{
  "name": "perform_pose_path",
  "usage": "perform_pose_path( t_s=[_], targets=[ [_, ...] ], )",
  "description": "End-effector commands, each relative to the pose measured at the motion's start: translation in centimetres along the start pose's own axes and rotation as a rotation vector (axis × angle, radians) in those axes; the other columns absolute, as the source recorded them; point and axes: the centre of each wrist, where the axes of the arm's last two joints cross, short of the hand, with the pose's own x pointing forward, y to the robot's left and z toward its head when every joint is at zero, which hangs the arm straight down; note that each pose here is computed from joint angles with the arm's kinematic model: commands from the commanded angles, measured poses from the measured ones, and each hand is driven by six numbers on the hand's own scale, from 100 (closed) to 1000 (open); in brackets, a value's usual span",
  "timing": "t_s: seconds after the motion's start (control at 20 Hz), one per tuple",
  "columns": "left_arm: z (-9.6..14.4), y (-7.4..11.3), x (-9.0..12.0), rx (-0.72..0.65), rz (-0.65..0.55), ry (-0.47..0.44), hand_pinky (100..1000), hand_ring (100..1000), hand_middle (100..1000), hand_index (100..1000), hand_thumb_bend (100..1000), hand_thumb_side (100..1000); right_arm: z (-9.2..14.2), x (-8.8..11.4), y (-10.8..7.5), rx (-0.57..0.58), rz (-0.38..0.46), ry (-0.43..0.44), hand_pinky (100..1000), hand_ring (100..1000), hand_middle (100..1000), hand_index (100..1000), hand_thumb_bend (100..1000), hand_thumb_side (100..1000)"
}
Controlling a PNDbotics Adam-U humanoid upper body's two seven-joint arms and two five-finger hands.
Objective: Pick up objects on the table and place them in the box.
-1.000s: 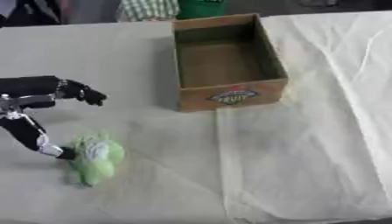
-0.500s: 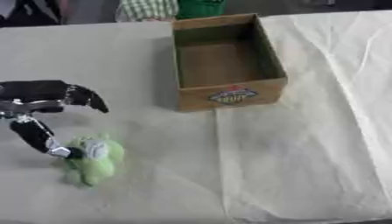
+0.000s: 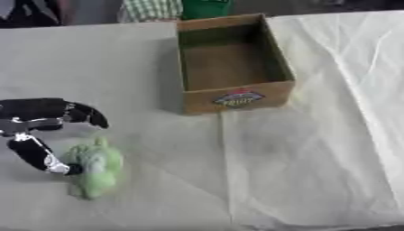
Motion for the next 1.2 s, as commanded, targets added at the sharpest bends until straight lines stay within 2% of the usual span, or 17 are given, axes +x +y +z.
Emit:
perform_pose_path(
  t_s=[0.05,0.35,0.8,0.85,1.0,1.2],
  targets=[
    [1.8,1.0,-0.2,-0.331,-0.248,-0.199,797,832,831,897,525,345,-0.7,0.6,-0.3,0.012,0.004,-0.034,838,715,742,880,100,522],
    [1.9,0.9,-0.1,-0.329,-0.244,-0.201,792,809,785,854,500,335,-0.7,0.6,-0.2,0.012,0.0,-0.035,839,715,742,881,100,521],
    [1.3,0.3,-0.4,-0.332,-0.233,-0.216,793,799,762,813,523,323,-0.7,0.6,-0.2,0.01,-0.002,-0.034,840,715,742,881,100,520],
    [1.3,0.2,-0.4,-0.335,-0.233,-0.217,799,802,767,827,497,322,-0.7,0.6,-0.2,0.01,-0.002,-0.034,840,715,742,881,100,520],
    [0.9,-0.2,-0.6,-0.358,-0.243,-0.218,808,806,774,848,491,319,-0.7,0.6,-0.2,0.009,-0.003,-0.034,840,715,742,881,100,520],
    [0.3,-0.5,-0.8,-0.37,-0.247,-0.222,808,799,757,830,446,333,-0.6,0.6,-0.2,0.009,-0.004,-0.033,840,716,742,882,100,520]
  ],
)
